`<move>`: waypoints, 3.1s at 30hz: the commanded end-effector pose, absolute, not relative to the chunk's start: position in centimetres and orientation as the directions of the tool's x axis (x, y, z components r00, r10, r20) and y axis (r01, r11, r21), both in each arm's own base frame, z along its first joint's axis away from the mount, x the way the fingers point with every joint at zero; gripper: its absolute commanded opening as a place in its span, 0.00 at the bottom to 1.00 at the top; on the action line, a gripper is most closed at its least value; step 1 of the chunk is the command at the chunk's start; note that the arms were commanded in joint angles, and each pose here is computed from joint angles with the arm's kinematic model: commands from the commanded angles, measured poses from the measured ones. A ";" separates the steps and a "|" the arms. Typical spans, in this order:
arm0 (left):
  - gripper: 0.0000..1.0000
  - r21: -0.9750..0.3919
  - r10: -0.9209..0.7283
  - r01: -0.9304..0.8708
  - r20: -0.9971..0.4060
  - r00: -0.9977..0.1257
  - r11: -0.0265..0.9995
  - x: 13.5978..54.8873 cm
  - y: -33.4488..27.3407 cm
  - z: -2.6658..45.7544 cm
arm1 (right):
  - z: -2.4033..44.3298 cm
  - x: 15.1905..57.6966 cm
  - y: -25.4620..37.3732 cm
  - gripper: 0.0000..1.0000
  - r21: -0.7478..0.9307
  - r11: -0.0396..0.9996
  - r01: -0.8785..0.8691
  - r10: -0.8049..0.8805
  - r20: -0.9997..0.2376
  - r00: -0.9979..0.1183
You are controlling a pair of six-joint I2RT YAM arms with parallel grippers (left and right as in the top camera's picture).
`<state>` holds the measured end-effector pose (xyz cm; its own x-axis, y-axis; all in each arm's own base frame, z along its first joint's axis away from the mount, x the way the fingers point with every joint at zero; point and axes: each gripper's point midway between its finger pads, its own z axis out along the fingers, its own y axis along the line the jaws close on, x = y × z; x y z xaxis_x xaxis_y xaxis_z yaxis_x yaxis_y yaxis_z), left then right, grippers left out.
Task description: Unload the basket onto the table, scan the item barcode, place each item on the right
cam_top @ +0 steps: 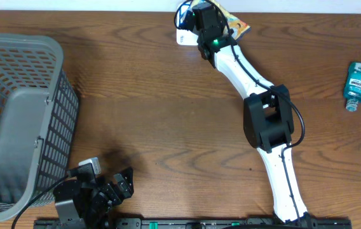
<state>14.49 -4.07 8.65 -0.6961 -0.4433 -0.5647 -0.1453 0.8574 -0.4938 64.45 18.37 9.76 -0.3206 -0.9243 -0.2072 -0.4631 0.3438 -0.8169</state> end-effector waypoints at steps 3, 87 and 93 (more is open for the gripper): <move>0.98 -0.491 -0.435 -0.150 -0.538 -0.723 0.858 13.8 -4.3 7.9 | 19.8 63.3 14.7 0.01 -0.807 0.481 -0.342 -0.853 -0.339 -0.397; 0.98 -0.491 -0.435 -0.150 -0.538 -0.723 0.858 13.8 -4.3 7.9 | 48.2 36.2 1.3 0.99 0.056 0.994 -0.099 0.037 -0.982 -0.184; 0.98 -0.491 -0.435 -0.150 -0.538 -0.723 0.858 13.8 -4.3 7.9 | 48.9 33.3 1.4 0.99 0.056 0.994 -0.099 0.037 -0.983 -0.180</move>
